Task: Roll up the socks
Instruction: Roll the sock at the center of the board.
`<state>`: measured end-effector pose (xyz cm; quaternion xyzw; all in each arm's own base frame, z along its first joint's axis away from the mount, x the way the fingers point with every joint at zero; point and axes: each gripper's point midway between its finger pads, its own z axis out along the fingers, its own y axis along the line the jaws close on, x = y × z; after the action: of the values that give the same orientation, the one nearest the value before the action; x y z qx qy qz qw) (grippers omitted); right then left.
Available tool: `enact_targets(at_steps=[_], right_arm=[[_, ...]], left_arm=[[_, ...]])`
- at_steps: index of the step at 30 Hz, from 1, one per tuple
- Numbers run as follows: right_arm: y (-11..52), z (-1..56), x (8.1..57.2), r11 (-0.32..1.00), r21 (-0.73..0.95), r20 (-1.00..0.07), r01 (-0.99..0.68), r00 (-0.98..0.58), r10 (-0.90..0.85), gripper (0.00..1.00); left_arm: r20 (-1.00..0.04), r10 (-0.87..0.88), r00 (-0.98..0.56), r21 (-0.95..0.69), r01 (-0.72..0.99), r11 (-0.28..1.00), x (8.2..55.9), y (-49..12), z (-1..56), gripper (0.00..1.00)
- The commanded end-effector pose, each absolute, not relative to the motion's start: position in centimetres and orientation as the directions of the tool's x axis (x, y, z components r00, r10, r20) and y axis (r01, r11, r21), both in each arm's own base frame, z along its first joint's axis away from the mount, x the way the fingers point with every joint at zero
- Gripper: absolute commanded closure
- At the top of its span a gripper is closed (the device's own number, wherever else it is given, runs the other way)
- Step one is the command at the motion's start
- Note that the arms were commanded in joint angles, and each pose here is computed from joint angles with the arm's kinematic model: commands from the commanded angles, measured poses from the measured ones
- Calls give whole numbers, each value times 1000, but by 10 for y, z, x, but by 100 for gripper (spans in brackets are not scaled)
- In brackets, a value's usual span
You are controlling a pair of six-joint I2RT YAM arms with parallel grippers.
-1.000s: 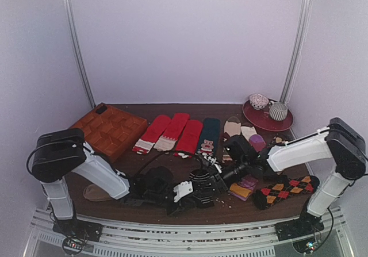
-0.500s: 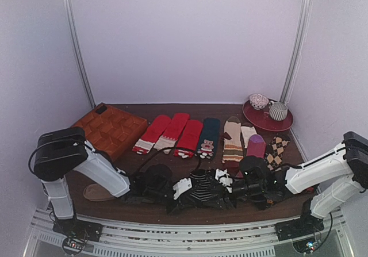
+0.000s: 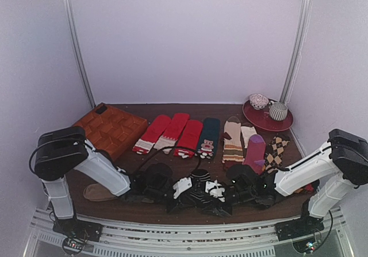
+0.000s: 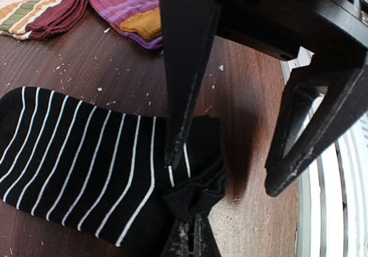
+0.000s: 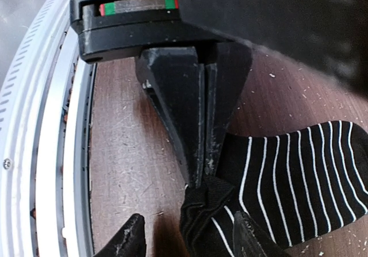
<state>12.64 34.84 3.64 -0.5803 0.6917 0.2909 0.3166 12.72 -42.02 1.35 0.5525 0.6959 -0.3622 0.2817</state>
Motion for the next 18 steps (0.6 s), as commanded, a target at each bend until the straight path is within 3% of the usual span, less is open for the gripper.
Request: enact_targets(at_steps=[1,9,15,18], right_arm=[[345,26,137,213,-5,-750,-977,-137,-647,49],[347,14,143,237,-3,-724,-971,-161,-670,58],[345,-1,137,251,62,-679,-966,-225,-699,76],[340,-8,132,261,91,-665,-961,-254,-702,74]], left_arm=[[-500,792,-351,-271,932,242,102,-350,-71,100],[-503,790,-350,-277,931,236,101,-351,-71,100],[-510,786,-350,-273,932,238,103,-353,-69,100],[-515,782,-351,-275,932,236,104,-355,-68,100]])
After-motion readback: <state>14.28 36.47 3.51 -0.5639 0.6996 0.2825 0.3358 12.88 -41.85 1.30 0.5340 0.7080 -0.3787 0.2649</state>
